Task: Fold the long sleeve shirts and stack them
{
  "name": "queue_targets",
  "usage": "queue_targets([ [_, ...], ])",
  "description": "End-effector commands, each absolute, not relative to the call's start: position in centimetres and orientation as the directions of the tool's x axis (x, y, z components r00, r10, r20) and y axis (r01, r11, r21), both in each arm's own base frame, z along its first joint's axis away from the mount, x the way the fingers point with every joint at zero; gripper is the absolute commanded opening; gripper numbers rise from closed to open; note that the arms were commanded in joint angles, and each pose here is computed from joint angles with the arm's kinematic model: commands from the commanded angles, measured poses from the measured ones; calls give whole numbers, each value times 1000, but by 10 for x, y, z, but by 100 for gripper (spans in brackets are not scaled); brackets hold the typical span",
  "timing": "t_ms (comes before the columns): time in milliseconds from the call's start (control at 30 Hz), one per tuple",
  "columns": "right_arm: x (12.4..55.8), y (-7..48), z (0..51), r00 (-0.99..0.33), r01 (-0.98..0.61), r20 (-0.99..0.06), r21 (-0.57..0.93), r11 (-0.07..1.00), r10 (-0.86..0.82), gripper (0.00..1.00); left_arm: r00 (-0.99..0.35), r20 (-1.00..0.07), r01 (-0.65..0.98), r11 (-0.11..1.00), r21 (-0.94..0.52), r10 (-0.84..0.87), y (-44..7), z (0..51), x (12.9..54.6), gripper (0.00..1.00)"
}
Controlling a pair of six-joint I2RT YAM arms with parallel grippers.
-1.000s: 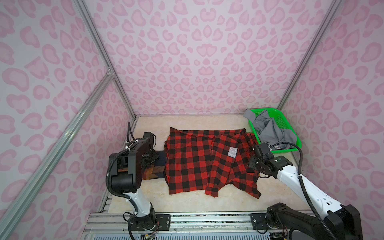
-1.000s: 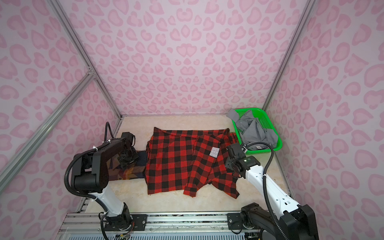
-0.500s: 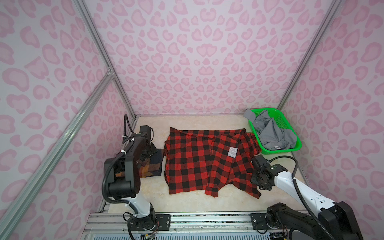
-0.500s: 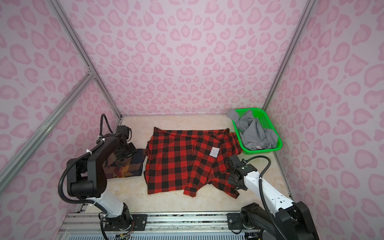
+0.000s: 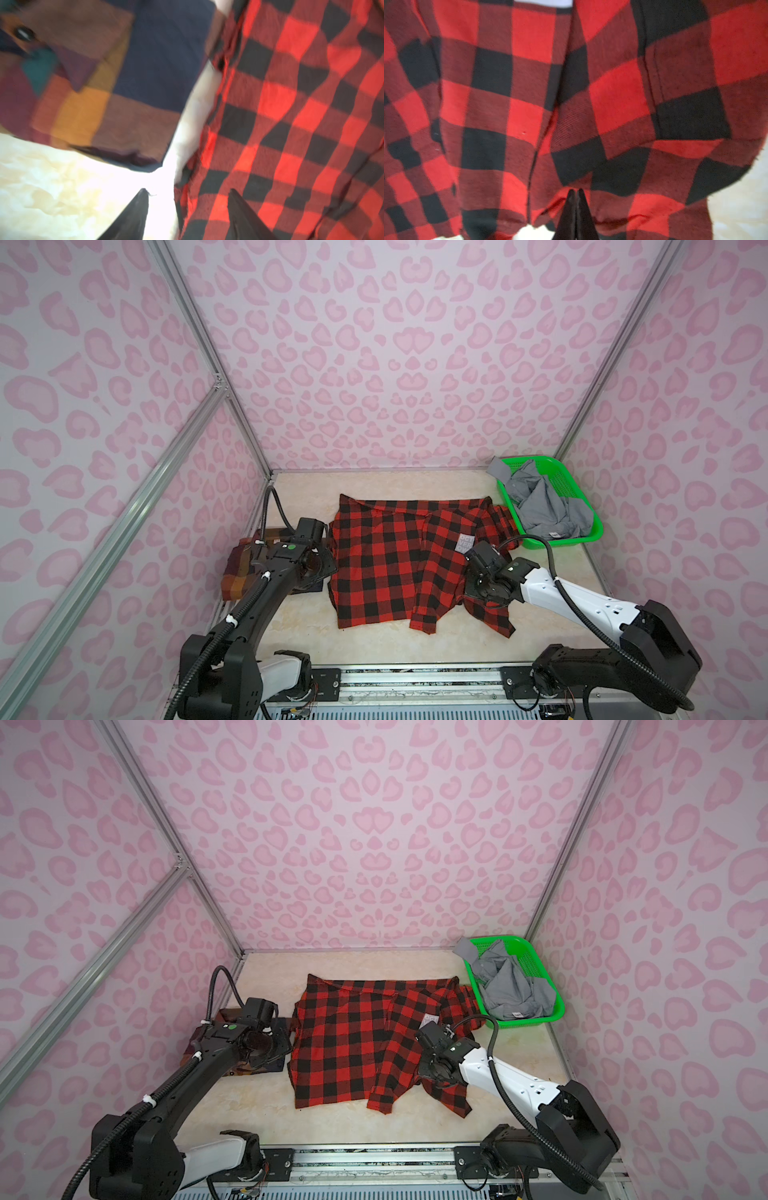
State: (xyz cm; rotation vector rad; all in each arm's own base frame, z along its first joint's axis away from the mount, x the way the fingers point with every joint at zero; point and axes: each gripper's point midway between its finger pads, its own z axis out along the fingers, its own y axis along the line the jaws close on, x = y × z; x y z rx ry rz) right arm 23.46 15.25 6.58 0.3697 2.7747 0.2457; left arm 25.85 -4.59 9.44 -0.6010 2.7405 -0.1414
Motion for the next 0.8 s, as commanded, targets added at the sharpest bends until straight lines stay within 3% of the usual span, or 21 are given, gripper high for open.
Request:
queue_targets([
  [0, 253, 152, 85, -898, 215, -346, 190, 958, 270, 0, -860, -291, -376, 906, -195, -420, -63, 89, 250, 63],
  [33, 256, 149, 90, -898, 215, -351, 171, 962, 263, 0, -863, -295, -368, 910, -189, -410, -67, 87, 246, 63],
  [133, 257, 155, 95, -900, 171, -373, 172, 970, 225, 34, -881, -267, -355, 919, -171, -390, -77, 73, 233, 63],
  [233, 242, 185, 86, -921, 84, -351, 241, 967, 167, 52, -886, -255, -358, 921, -152, -387, -79, 59, 224, 64],
  [567, 173, 267, 57, -933, -164, -351, 235, 958, -74, 57, -909, -198, -338, 927, -163, -366, -96, 32, 222, 64],
  [767, 151, 263, 37, -935, -155, -340, 149, 977, -97, 57, -922, -180, -328, 938, -111, -344, -96, 16, 217, 63],
])
